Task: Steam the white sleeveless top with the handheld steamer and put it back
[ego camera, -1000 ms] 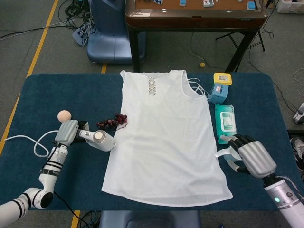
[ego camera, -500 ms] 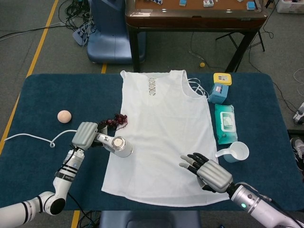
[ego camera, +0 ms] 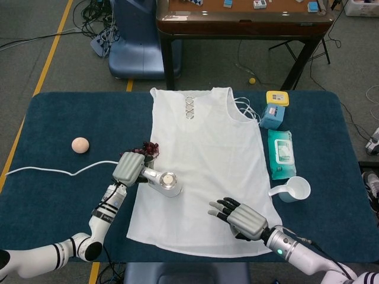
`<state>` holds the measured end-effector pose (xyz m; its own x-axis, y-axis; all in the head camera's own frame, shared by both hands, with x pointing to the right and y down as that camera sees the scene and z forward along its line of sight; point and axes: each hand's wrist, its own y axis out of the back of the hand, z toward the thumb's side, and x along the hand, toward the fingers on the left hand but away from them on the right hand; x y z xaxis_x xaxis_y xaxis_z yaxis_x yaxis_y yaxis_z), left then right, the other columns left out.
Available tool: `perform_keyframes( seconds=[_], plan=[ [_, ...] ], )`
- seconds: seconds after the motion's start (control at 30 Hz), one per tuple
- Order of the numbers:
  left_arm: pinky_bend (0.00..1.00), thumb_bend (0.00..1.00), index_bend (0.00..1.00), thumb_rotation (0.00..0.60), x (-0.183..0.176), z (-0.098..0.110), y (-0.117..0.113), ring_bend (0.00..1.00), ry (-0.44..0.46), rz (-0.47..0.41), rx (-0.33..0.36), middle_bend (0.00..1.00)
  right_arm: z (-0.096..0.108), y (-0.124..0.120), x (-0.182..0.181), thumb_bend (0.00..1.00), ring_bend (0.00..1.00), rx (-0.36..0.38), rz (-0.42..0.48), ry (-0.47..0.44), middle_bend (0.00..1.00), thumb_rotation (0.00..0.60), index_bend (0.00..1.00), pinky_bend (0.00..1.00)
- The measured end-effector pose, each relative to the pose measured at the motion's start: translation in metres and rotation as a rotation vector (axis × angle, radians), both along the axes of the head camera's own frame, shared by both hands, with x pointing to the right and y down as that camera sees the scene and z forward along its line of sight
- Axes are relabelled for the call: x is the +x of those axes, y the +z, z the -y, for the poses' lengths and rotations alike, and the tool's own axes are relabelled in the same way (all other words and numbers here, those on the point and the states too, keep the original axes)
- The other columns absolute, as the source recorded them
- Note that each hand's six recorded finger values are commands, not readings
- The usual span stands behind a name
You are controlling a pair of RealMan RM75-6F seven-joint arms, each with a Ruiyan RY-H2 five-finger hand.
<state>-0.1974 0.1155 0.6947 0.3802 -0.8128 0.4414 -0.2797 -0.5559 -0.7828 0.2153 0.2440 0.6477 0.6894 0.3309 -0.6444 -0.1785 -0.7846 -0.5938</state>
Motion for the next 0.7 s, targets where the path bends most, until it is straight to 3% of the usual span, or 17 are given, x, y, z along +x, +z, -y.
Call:
perform_keyframes(
  seconds=[0.37,0.7],
  plan=[
    [0.63,0.13,0.85,0.6,0.034,-0.014,0.03,0.66,0.096,0.035,0.014,0.77,-0.009,0.033,-0.01,0.99,0.0,-0.035,-0.029,-0.033,0.0,0.6,0.0,0.01],
    [0.63,0.13,0.85,0.6,0.043,-0.013,0.044,0.66,0.105,0.055,0.015,0.77,-0.018,0.05,-0.001,0.99,0.0,-0.066,-0.066,-0.032,0.01,0.6,0.0,0.01]
  ],
)
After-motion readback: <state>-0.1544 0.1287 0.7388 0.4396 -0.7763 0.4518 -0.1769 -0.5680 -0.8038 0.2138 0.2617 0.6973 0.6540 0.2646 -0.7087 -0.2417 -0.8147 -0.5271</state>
